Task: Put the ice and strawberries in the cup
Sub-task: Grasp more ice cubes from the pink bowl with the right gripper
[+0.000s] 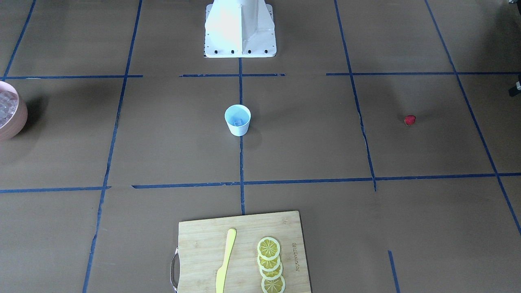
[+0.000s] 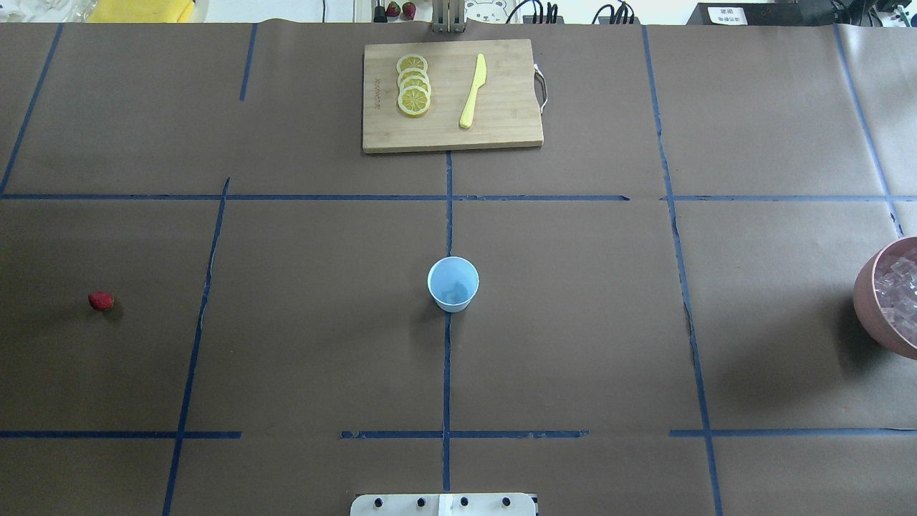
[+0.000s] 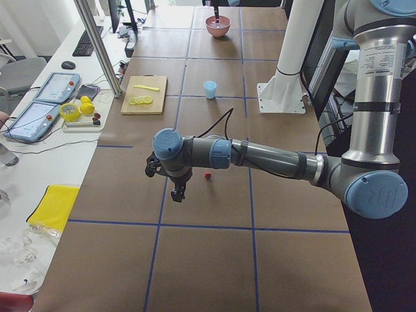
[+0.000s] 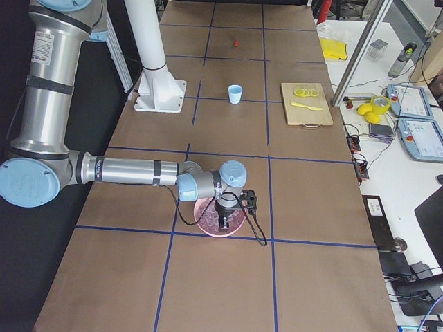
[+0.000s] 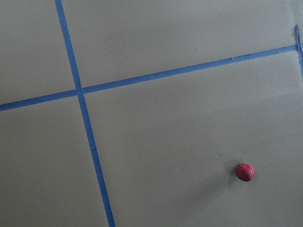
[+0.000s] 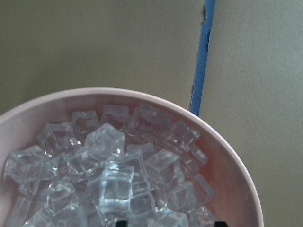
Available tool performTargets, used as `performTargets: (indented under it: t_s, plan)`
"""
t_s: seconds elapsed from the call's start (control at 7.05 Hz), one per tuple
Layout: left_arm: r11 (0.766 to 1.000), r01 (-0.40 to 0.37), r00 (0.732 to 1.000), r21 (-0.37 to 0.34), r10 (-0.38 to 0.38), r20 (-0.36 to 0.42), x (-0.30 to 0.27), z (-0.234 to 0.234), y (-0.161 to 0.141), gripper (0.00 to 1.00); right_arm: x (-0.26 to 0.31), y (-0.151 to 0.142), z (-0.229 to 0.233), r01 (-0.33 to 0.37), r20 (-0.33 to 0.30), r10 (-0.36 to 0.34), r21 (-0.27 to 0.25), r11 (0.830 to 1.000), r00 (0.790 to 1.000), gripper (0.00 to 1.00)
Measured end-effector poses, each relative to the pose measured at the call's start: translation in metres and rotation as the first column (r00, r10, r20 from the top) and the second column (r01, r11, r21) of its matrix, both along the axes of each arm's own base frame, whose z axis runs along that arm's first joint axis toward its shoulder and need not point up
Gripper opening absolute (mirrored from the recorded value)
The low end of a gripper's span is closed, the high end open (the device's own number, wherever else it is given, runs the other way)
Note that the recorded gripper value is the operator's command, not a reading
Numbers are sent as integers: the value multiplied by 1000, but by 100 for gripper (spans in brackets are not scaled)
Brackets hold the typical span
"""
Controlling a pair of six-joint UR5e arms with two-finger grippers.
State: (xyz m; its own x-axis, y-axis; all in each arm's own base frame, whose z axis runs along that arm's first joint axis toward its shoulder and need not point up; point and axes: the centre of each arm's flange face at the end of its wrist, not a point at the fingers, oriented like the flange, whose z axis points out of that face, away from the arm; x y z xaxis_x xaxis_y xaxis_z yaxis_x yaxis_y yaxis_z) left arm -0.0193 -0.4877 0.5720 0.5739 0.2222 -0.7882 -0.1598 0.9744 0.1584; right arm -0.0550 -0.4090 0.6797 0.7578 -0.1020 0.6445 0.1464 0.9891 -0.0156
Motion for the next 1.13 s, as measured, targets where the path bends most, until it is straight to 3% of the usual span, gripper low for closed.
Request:
performTargets:
  t_s: [0.14,0.43,0.57,1.13]
  plan:
    - [1000,1,1000,0,-1,0,0,0,0,100,-1,1,1,3,2,-3,-3,1000,1000,49]
    - [1000,1,1000,1,-1,0,-1,0,0,100,-3,1,1,5,3,-5,-5,1000,1000,4]
    - [1000,1,1000,1,-1,0,-1,0,0,100,-3,1,1,6,5,-6,-5,1000,1000,0]
    - [1000,0,1000,-10,0,-11,0,5,6,100,-4,2,0,10,19,-10,-6,1000,1000,0]
